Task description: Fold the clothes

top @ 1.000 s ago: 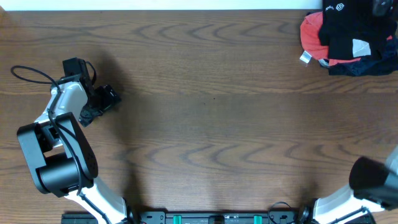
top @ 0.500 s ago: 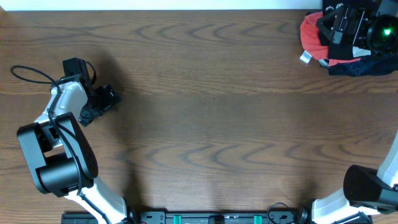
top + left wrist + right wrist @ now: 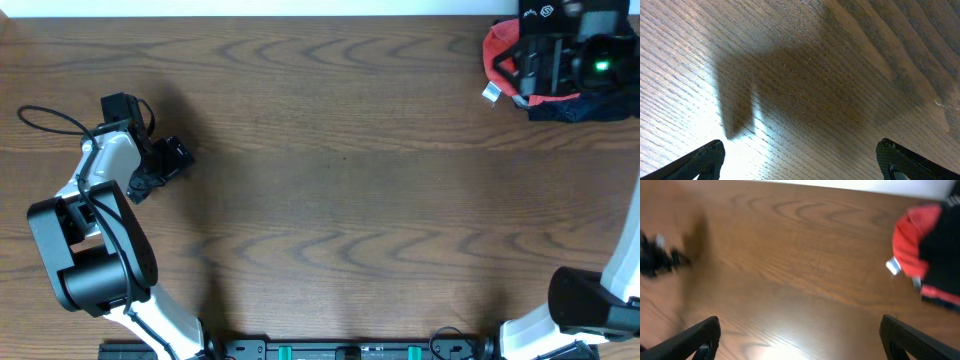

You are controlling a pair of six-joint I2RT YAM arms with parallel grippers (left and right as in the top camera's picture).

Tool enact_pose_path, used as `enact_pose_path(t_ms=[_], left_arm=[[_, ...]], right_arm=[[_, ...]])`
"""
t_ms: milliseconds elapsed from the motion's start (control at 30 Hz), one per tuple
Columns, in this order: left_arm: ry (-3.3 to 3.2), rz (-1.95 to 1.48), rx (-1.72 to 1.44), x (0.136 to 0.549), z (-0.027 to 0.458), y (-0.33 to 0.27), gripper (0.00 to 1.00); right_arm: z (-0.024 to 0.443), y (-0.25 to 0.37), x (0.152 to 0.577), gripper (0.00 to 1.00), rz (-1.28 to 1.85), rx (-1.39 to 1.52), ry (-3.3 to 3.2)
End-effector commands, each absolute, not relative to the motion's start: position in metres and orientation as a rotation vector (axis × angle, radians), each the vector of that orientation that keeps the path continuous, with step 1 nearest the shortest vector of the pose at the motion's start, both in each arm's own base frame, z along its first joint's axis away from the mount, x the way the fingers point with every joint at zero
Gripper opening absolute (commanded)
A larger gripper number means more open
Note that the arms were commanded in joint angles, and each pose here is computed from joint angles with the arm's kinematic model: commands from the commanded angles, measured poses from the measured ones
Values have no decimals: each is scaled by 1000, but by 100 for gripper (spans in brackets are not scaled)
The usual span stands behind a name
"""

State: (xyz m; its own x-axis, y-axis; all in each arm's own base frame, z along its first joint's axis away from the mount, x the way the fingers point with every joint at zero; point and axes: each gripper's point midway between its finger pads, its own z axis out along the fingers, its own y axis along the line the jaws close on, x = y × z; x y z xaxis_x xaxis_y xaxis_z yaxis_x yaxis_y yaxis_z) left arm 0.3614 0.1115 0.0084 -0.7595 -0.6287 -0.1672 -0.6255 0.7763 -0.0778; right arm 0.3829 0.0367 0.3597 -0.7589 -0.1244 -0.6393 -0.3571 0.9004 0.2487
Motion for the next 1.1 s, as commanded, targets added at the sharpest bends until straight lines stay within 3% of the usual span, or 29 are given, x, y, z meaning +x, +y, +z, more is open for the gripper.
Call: enact_pose_path(t_ms=[0,267,800,1067], left_arm=[[2798,-23,-1013,357,3,112,98],[2798,-23,-1013,357,3,112,98],[2798,-23,-1013,357,3,112,98],[2798,-23,-1013,357,3,112,98]], right_arm=[[361,55,373,99,361,-618,2343],[350,47,366,99,174,-326,2176],[156,32,259,99,181,-109,2018],[112,34,245,99,237,-47,1880]])
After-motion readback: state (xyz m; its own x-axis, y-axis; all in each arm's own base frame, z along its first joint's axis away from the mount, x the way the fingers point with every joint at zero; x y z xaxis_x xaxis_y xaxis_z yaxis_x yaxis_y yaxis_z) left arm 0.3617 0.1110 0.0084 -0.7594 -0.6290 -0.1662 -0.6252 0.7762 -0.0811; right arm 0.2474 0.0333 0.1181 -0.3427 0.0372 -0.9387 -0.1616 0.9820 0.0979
